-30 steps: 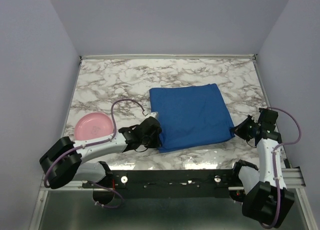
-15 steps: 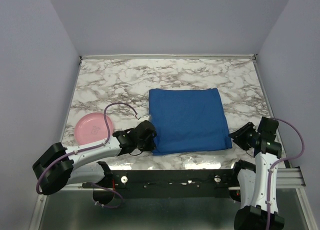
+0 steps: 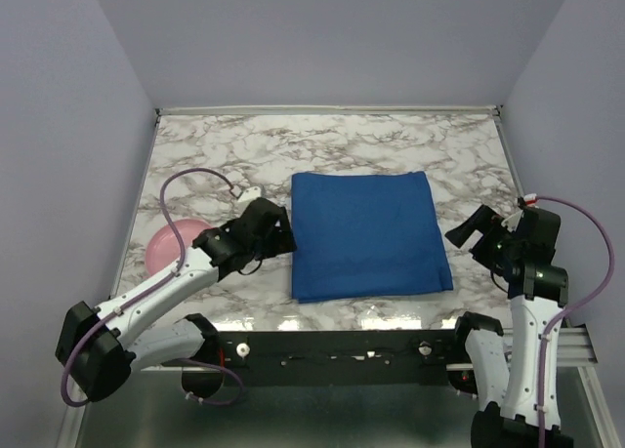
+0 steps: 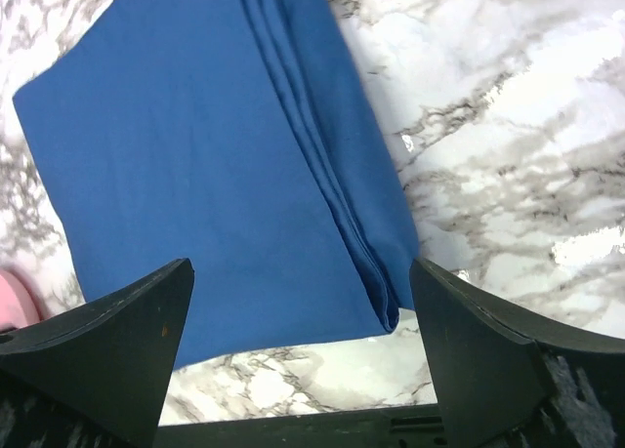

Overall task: Open and lay out the surgical kit
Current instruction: Move the surgical kit at the center of the board, then move the distractor to the corner of the board.

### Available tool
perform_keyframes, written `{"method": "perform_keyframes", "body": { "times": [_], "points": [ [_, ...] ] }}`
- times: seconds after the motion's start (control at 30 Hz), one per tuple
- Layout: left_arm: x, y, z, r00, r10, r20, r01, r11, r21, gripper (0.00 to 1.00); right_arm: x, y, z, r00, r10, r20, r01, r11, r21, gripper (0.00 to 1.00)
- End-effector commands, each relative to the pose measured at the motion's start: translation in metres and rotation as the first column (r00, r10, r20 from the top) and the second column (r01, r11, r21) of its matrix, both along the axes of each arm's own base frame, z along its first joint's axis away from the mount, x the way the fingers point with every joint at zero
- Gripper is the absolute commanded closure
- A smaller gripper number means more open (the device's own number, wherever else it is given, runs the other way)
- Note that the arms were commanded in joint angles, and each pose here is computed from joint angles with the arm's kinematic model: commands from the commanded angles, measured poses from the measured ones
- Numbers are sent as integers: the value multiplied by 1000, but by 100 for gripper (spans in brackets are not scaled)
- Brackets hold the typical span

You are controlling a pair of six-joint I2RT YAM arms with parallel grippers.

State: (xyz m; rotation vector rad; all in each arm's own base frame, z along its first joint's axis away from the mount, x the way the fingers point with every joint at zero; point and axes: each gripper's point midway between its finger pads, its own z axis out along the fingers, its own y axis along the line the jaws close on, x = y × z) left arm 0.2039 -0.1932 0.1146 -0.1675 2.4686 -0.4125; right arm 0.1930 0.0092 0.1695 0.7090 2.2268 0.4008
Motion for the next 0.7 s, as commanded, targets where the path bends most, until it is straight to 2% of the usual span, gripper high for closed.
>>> {"method": "perform_keyframes", "body": {
  "times": [0.0,0.17,0.23,0.27,0.47,0.67],
  "points": [
    [25,73,-4,977,211,19,-211,968,133,1,16,11,8,985,168,26,-166,984,-64,0],
    [38,146,-13,890,457,12,-449,870,201,1,23,19,-2,959,283,-12,-282,951,-125,0],
    [43,162,-20,865,502,2,-492,847,201,1,25,33,-7,939,344,-11,-343,933,-109,0],
    [46,177,-23,832,555,-6,-543,816,198,1,26,40,-9,928,373,-2,-371,924,-95,0],
    [79,207,-43,748,662,-59,-647,746,159,1,23,62,-29,884,467,-20,-467,882,-65,0],
    [128,227,-53,715,698,-41,-689,713,133,1,17,77,-26,849,529,8,-527,847,-73,0]
  ]
}}
